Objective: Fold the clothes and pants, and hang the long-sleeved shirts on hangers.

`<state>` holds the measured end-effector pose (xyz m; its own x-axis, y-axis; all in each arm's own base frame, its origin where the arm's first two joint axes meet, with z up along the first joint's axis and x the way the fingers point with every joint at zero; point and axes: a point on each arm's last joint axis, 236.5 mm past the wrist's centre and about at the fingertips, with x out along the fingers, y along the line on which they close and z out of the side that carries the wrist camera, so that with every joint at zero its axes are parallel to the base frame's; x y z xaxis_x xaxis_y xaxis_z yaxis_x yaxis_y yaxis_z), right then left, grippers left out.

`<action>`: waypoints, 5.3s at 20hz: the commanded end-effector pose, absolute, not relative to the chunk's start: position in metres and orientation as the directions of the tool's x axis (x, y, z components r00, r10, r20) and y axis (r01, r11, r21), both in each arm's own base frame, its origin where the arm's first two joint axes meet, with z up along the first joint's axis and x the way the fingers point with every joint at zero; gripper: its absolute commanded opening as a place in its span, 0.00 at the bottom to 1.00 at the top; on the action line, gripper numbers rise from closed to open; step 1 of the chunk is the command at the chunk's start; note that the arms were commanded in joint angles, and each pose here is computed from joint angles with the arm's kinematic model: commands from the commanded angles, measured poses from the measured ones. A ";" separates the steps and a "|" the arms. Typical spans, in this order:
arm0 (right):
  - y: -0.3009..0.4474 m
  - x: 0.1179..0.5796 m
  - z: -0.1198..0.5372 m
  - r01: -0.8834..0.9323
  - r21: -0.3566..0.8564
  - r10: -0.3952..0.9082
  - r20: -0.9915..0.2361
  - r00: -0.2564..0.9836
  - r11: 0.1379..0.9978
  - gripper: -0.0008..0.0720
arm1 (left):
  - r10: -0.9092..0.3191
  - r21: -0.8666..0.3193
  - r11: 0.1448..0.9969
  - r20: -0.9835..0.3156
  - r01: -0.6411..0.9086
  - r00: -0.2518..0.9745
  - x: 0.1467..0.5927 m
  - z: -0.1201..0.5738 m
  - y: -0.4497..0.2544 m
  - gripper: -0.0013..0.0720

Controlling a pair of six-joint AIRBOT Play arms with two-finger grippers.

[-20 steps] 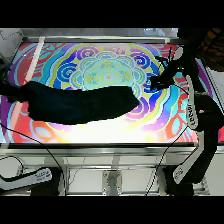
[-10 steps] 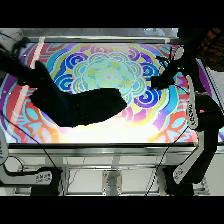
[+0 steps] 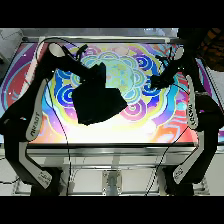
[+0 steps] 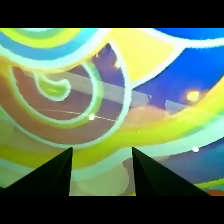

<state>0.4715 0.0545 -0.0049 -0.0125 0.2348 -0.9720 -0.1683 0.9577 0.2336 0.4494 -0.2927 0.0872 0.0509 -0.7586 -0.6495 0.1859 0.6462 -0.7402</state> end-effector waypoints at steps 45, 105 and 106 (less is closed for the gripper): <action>0.150 0.360 -0.036 -0.354 0.377 0.302 -0.920 -0.250 0.856 0.04 | 0.112 0.154 0.983 -0.937 0.104 0.331 0.376 0.058 -0.046 0.20; -0.198 0.345 -0.052 0.342 -0.020 0.067 -0.968 -0.241 0.940 0.04 | -0.032 -0.025 0.999 -0.906 0.022 0.422 0.240 0.009 -0.034 0.74; -0.221 0.322 -0.047 0.412 -0.041 0.071 -0.965 -0.253 0.910 0.04 | -0.032 -0.025 0.999 -0.906 0.022 0.422 0.240 0.009 -0.034 0.74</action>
<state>0.3863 -0.1442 -0.0683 -0.1750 0.1232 -0.9768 0.2406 0.9674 0.0789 0.2410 -0.0344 0.0105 0.4259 -0.0338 -0.9041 0.0228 0.9994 -0.0266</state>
